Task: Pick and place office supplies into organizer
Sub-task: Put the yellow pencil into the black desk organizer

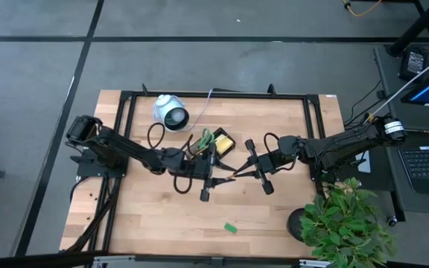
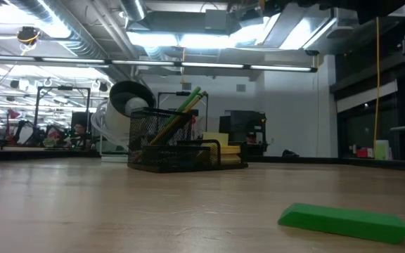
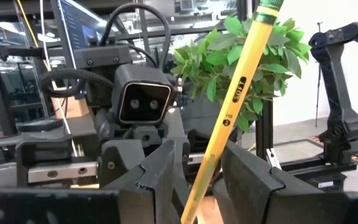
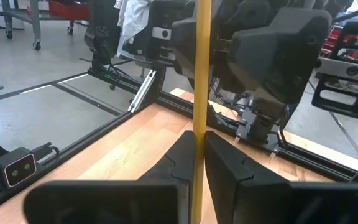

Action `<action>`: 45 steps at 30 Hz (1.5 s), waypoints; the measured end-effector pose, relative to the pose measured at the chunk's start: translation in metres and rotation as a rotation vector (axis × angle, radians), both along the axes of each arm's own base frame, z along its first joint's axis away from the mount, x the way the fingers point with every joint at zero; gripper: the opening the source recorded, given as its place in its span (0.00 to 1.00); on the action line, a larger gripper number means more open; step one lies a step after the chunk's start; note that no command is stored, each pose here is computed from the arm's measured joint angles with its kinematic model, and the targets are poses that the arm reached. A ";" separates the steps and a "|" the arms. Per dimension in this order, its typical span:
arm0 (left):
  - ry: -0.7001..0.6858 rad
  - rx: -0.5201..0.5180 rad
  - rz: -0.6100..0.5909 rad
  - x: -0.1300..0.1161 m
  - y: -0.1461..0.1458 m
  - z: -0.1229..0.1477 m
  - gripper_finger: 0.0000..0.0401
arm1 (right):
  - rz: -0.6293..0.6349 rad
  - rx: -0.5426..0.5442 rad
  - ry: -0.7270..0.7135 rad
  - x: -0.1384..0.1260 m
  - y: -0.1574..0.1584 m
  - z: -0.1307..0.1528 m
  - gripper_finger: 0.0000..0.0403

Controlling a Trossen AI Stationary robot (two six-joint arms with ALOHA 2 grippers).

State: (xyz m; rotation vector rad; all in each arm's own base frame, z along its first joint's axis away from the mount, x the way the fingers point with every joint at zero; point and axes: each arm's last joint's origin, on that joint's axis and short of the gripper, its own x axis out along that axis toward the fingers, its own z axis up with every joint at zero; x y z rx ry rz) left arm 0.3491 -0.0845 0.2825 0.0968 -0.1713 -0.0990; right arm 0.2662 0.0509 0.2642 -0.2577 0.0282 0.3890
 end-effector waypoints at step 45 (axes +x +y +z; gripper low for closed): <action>0.177 0.143 0.148 -0.029 0.003 0.019 0.03 | -0.034 0.043 0.011 0.001 -0.006 0.001 0.12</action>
